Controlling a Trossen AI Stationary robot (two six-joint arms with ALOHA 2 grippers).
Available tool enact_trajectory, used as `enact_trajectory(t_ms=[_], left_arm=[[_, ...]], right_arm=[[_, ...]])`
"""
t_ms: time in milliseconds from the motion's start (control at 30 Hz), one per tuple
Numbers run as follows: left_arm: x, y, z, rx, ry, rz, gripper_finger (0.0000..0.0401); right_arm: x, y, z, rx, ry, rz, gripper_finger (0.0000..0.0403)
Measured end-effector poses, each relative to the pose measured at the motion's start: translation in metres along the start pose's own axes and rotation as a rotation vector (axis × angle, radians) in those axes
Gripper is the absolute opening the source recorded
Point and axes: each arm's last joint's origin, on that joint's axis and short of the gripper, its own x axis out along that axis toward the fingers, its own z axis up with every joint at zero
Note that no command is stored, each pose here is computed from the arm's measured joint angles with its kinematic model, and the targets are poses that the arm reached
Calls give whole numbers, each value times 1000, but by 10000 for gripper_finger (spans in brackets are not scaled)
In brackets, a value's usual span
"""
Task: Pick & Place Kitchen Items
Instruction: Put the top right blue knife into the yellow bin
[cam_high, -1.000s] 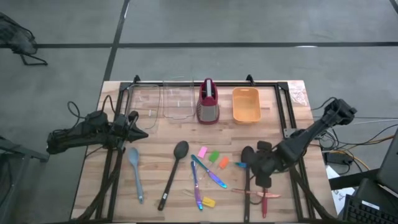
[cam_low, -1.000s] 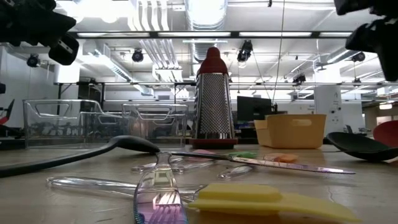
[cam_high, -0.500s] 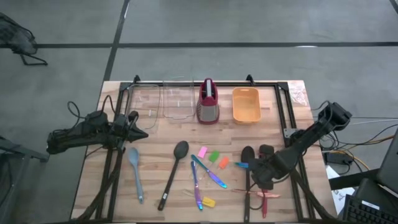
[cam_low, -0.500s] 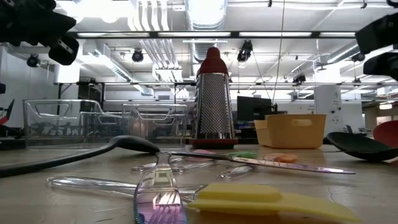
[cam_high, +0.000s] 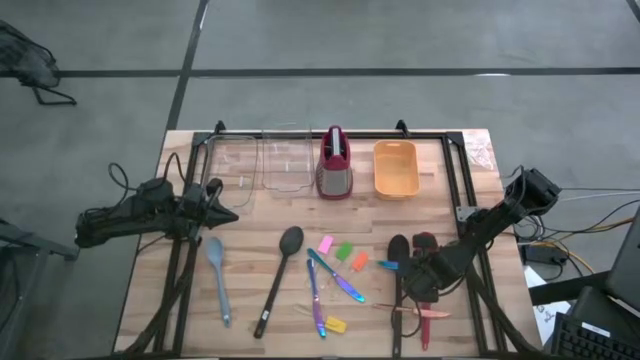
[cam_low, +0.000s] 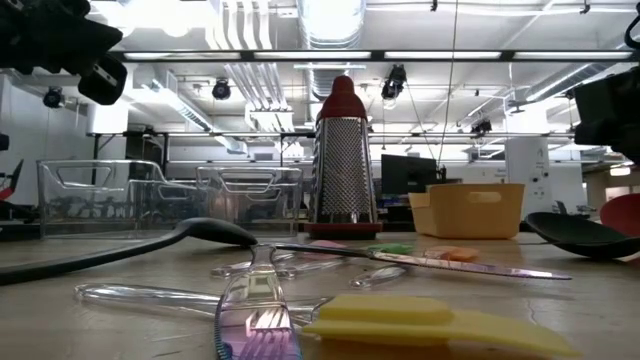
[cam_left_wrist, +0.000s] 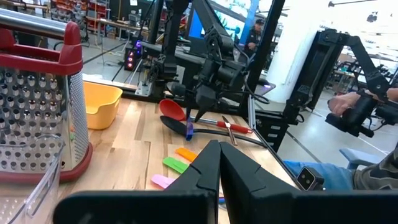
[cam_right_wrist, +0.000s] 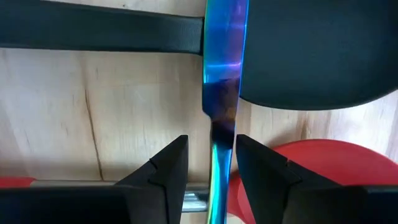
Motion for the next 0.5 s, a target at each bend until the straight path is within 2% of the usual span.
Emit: enact_trajectory(t_ms=[233,500], left_arm=[[0,0,0,1,-1,0,12],[0,0,0,0,0,0,12]], right_arm=[[-1,-1,0,-14,-22,-16,161],[11,-2,-4,-16,13,-46,183]])
